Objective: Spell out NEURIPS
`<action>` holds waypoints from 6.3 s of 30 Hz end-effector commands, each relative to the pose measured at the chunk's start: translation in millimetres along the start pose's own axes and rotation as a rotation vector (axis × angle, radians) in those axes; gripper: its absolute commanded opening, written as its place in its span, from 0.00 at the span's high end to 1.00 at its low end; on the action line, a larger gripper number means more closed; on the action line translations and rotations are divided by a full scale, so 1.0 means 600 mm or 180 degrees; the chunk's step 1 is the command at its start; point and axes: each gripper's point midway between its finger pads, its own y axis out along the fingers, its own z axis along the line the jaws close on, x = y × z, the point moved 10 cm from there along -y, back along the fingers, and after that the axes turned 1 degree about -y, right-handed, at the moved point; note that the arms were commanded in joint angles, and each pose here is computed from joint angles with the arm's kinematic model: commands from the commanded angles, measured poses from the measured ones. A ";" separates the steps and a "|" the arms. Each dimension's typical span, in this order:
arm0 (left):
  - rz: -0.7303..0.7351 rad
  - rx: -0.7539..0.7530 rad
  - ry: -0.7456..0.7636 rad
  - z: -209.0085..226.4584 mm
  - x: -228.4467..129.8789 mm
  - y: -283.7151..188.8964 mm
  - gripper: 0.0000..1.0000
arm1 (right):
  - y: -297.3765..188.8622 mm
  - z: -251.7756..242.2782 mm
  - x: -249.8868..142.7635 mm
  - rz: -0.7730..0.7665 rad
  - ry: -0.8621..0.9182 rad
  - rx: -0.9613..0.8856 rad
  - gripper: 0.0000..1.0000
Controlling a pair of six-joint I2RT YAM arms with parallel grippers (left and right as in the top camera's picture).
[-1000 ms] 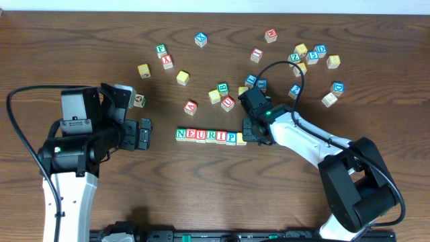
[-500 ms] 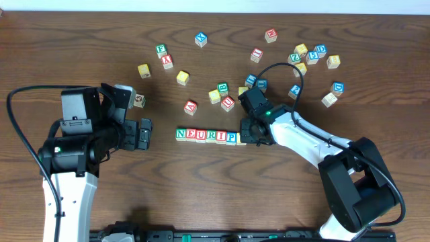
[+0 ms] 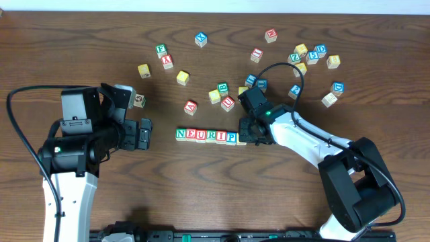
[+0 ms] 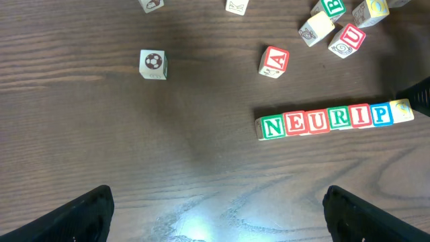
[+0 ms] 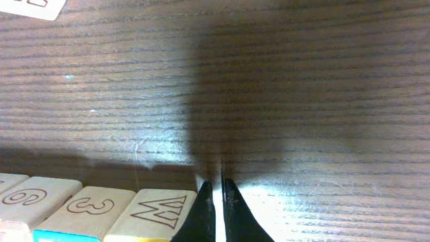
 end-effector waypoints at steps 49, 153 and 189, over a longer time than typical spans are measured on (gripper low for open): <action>-0.0082 -0.0016 0.0046 -0.001 0.007 -0.011 0.02 | -0.007 0.006 0.000 0.0006 0.0196 0.0134 0.99; -0.0081 -0.0017 0.0047 -0.001 0.007 -0.011 0.02 | -0.032 0.080 -0.077 0.0053 -0.1290 0.0214 0.99; -0.0082 -0.0016 0.0046 -0.001 0.007 -0.011 0.02 | -0.006 0.087 -0.111 -0.0060 -0.1394 0.0167 0.99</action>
